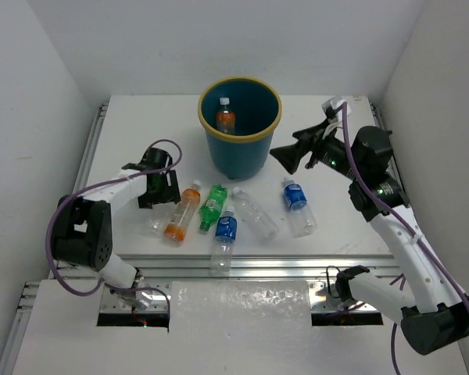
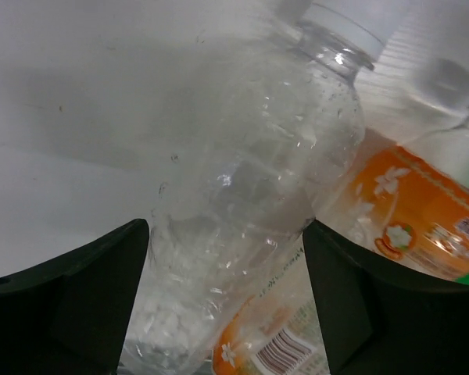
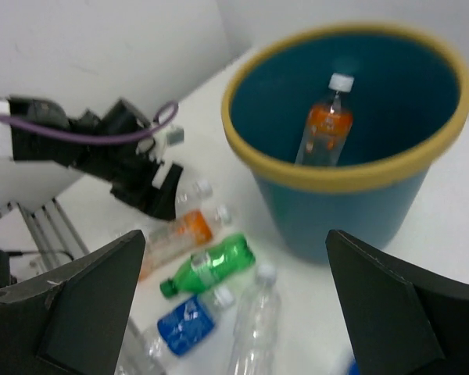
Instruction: Put the plastic bottles in the bin
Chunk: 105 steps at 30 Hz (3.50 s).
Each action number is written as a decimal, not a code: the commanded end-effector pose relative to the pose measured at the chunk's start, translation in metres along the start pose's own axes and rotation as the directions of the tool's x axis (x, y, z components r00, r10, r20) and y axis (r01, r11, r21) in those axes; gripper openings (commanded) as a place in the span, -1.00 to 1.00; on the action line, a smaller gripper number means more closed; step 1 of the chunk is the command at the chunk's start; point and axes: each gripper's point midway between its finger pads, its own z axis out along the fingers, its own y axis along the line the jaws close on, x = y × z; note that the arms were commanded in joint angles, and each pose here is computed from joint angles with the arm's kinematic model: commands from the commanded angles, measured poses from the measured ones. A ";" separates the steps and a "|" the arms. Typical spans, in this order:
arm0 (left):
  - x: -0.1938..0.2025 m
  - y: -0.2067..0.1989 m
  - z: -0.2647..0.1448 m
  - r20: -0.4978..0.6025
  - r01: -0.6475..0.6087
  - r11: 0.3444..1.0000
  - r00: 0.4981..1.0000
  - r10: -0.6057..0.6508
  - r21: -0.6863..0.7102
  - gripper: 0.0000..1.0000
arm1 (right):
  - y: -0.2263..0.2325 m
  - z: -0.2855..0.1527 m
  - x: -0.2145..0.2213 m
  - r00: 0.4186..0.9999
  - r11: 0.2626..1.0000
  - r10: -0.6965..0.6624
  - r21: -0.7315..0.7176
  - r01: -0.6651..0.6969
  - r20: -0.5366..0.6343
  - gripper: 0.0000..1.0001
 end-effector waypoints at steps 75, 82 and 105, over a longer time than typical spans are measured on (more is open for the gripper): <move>-0.090 -0.153 -0.355 0.635 -0.416 0.550 0.713 -0.296 0.724 1.00 | -0.113 -0.079 0.318 0.632 0.751 0.518 0.661 -0.013 -0.576 0.27; -0.049 -0.157 -0.320 0.561 -0.402 0.490 0.793 -0.235 0.774 1.00 | -0.100 -0.079 0.314 0.658 0.779 0.503 0.624 -0.064 -0.560 -0.75; 0.047 -0.269 -0.307 0.511 -0.500 0.151 0.859 -0.043 0.853 0.96 | 0.100 -0.080 0.092 0.945 0.859 0.277 -0.395 -0.324 -0.173 -0.89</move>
